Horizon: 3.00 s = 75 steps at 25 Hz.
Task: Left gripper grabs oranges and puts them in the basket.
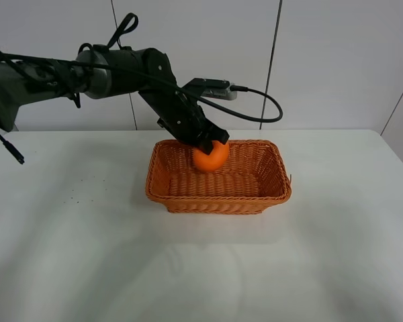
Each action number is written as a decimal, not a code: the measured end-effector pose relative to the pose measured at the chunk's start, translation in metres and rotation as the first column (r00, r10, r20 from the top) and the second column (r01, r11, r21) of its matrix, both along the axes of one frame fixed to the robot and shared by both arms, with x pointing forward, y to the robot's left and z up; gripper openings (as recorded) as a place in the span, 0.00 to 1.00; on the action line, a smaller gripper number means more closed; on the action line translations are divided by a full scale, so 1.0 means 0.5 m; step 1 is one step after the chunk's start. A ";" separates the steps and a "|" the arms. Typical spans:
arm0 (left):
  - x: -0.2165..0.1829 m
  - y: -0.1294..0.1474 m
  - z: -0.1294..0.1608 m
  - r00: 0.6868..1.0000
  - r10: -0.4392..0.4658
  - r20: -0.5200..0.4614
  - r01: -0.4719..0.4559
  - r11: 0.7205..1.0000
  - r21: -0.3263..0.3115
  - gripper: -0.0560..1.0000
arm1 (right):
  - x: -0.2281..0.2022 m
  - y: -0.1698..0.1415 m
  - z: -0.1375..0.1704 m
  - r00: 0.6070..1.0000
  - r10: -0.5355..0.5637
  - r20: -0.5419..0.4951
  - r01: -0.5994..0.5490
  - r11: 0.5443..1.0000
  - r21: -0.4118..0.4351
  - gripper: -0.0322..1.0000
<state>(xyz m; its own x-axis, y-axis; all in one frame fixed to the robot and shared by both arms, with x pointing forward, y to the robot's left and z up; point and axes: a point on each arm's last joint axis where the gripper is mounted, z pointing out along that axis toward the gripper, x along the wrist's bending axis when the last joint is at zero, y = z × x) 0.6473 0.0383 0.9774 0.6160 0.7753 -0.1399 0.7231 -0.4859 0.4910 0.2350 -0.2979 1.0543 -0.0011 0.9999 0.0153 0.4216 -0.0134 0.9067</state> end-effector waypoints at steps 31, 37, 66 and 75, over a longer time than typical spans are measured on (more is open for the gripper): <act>0.010 -0.007 -0.105 0.995 -0.001 -0.105 0.007 0.998 0.059 0.65 | 0.000 0.000 0.000 1.000 0.000 0.000 0.000 1.000 0.000 0.70; 0.008 -0.007 -0.106 0.993 -0.003 -0.116 0.011 0.998 0.064 0.84 | 0.000 0.000 0.000 1.000 0.000 0.000 0.000 1.000 0.000 0.70; -0.026 0.145 0.194 0.988 0.091 0.123 -0.115 0.972 0.206 0.85 | 0.000 0.000 0.000 1.000 0.000 0.000 0.000 1.000 0.000 0.70; 0.032 0.342 0.203 0.943 0.306 0.132 -0.330 0.910 0.250 0.85 | 0.000 0.000 0.000 1.000 0.000 0.000 0.000 1.000 0.000 0.70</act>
